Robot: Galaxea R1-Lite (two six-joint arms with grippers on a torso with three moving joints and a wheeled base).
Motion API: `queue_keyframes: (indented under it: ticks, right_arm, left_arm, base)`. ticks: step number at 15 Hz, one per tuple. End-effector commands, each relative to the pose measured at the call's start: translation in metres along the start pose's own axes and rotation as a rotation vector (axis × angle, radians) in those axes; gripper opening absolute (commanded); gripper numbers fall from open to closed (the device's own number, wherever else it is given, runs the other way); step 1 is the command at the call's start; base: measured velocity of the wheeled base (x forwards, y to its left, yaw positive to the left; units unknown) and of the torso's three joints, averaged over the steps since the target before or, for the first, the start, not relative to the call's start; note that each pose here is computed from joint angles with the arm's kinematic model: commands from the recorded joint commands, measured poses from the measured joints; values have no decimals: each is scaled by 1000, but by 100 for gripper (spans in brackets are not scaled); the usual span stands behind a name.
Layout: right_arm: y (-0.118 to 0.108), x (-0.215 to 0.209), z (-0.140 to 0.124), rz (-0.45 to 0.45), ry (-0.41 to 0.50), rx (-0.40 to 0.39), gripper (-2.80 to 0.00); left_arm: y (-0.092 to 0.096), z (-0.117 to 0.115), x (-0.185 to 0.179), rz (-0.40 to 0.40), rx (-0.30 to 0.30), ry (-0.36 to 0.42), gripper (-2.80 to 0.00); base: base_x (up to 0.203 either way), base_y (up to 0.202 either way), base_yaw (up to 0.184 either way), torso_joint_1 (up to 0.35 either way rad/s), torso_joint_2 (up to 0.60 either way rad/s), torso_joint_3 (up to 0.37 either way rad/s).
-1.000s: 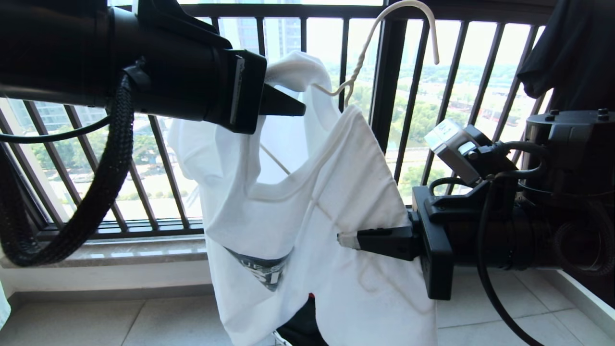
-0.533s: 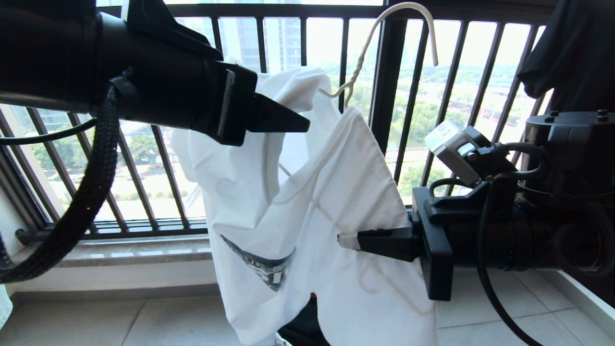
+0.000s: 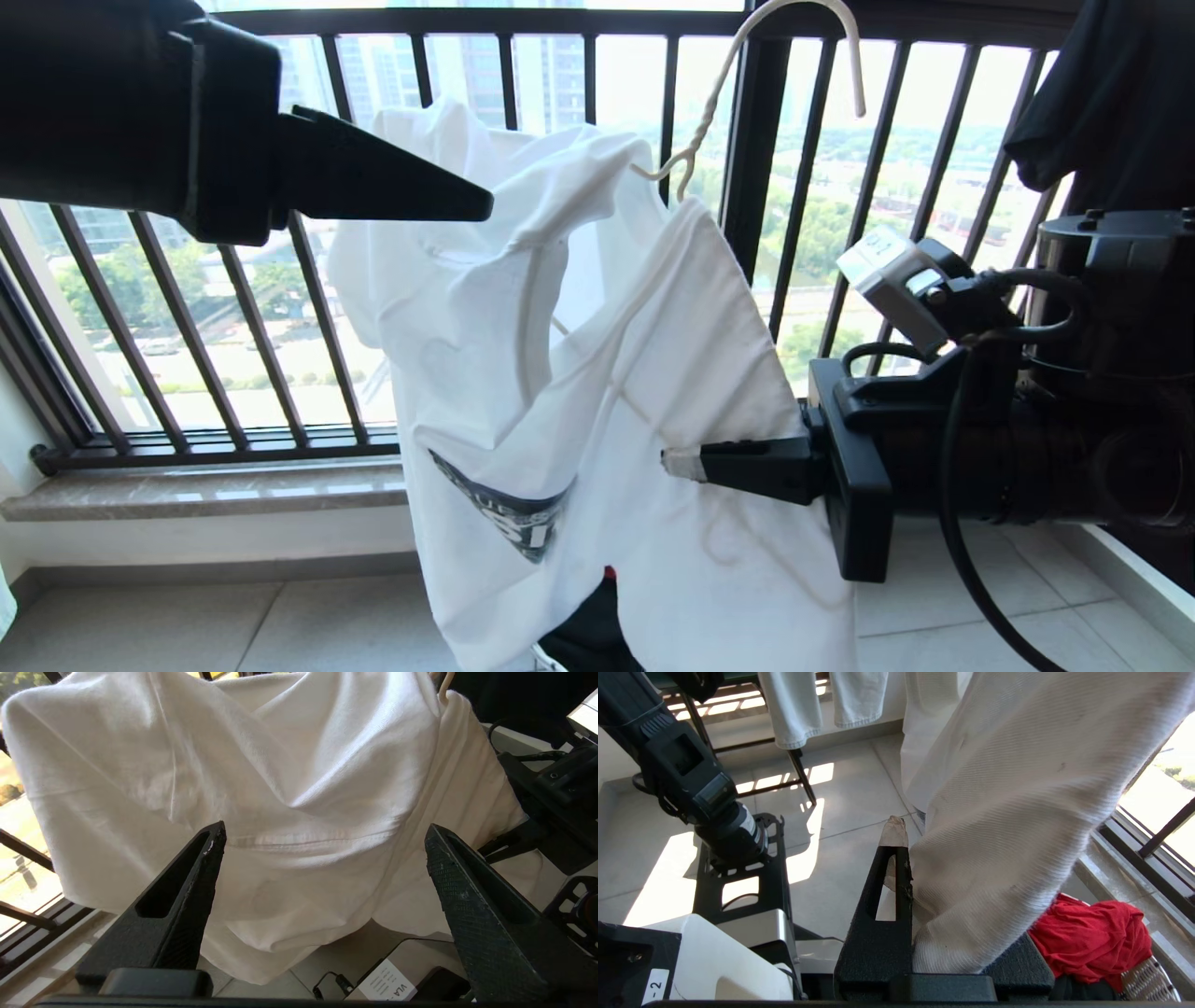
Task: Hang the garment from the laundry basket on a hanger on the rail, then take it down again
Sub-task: Hang the clothes on the clothes rack
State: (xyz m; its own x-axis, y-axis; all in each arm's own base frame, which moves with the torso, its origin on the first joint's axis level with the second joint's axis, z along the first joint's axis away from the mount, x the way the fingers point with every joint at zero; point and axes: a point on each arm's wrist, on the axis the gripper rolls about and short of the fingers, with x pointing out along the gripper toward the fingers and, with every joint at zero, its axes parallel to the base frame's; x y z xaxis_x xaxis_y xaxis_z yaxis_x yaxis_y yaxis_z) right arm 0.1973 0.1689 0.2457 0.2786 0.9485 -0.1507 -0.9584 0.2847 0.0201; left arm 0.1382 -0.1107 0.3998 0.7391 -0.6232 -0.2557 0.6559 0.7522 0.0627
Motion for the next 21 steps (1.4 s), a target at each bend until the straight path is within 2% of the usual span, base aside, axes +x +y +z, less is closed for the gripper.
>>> queue_keyframes:
  ticks: [1, 2, 4, 6, 7, 8, 9, 10, 11, 13, 14, 15, 17, 21]
  right_arm:
    - [2, -2, 2, 3, -8, -6, -280]
    - [2, -3, 2, 3, -9, -7, -280]
    - [3, -4, 3, 3, -13, -10, -280]
    - [2, -3, 3, 1, -13, -8, -280]
    - [1, -4, 4, -2, -14, -8, -280]
    - [1, -4, 3, -3, -14, -8, -280]
    - [1, -4, 4, -3, -15, -8, -280]
    - [1, -4, 3, -3, -13, -7, -280]
    - [0, -3, 3, -3, -12, -6, -280]
    - [0, -3, 3, -3, -12, -6, -280]
    - [0, -3, 3, -3, -12, -6, -280]
    - [0, -3, 3, -3, -12, -6, -280]
    - [1, -4, 4, -3, -14, -8, -280]
    - [2, -5, 5, -4, -18, -11, -280]
  left_arm:
    - [7, 4, -16, 50, 0, -39, 0]
    - [14, 6, -19, 90, -3, -49, -280]
    - [23, 6, -23, 145, -12, -44, -280]
    - [28, 0, -25, 174, -43, 14, -280]
    - [31, -1, -26, 194, -95, 15, -280]
    - [32, -3, -25, 200, -178, 17, -280]
    - [33, -6, -20, 202, -250, 45, -280]
    - [34, -11, -16, 200, -296, 86, -280]
    - [33, -11, -15, 182, -340, 91, -280]
    - [28, -11, -13, 95, -448, 94, -280]
    - [28, -12, -11, 63, -495, 101, 0]
    - [28, -14, -6, 38, -539, 116, 0]
    - [31, -15, 7, 32, -560, 133, 0]
    - [40, -18, 29, 25, -562, 36, 0]
  base:
    - [0, 0, 0, 0, 0, 0]
    - [0, 0, 0, 0, 0, 0]
    - [0, 0, 0, 0, 0, 0]
    - [0, 0, 0, 0, 0, 0]
    - [0, 0, 0, 0, 0, 0]
    - [0, 0, 0, 0, 0, 0]
    - [0, 0, 0, 0, 0, 0]
    - [0, 0, 0, 0, 0, 0]
    - [0, 0, 0, 0, 0, 0]
    - [0, 0, 0, 0, 0, 0]
    - [0, 0, 0, 0, 0, 0]
    - [0, 0, 0, 0, 0, 0]
    - [0, 0, 0, 0, 0, 0]
    - [0, 0, 0, 0, 0, 0]
